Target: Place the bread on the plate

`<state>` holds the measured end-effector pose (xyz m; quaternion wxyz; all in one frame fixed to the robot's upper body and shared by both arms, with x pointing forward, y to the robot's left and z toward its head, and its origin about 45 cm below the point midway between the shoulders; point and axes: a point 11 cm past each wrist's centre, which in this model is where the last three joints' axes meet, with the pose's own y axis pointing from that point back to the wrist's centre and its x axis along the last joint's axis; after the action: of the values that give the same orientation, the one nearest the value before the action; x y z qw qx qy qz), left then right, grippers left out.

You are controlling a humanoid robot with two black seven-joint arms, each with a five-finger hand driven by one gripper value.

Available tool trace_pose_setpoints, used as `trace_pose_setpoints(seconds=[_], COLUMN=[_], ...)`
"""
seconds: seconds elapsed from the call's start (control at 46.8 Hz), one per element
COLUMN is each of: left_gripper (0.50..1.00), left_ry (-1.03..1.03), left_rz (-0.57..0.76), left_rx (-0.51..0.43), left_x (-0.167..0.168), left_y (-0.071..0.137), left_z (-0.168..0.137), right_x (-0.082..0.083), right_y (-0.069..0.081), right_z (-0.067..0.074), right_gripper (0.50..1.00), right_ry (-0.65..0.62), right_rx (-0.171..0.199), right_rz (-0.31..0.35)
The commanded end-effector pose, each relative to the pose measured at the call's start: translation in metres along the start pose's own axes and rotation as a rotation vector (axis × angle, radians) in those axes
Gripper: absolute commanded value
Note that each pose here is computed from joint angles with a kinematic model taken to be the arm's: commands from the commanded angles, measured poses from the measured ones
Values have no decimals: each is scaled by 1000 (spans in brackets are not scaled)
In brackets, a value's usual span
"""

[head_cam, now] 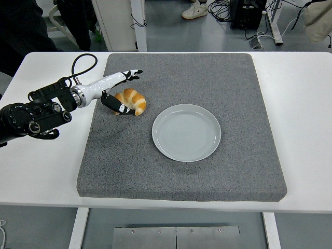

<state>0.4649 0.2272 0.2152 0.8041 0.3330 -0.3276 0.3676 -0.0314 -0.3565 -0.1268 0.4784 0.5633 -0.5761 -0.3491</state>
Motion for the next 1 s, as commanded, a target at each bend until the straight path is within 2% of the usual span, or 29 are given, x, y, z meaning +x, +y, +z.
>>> trace_pose_setpoints(seconds=[0.0, 0.278, 0.491, 0.556, 0.791, 0.94, 0.983], left_gripper=[942, 937, 896, 871, 695, 500, 500], left_ry=[0, 11, 13, 10, 4, -7, -11], left_rz=[9, 7, 16, 20, 18, 13, 12], left_rx=[7, 10, 19, 21, 32, 31, 30], left_x=[-2, -9, -14, -13, -15, -14, -14], left_y=[-1, -5, -10, -11, -10, -10, -10], left_z=[-5, -5, -7, -7, -12, -12, -11], right_x=[0, 0, 1, 1, 1, 1, 1], right_y=[0, 0, 0, 0, 0, 0, 0], right_z=[0, 0, 0, 0, 0, 0, 0], right_gripper=[1000, 1000, 1000, 1000, 1000, 1000, 1000], right_ry=[-1, -1, 0, 0, 0, 0, 0], right_rx=[0, 0, 0, 0, 0, 0, 0], right_rz=[2, 2, 3, 4, 4, 4, 4])
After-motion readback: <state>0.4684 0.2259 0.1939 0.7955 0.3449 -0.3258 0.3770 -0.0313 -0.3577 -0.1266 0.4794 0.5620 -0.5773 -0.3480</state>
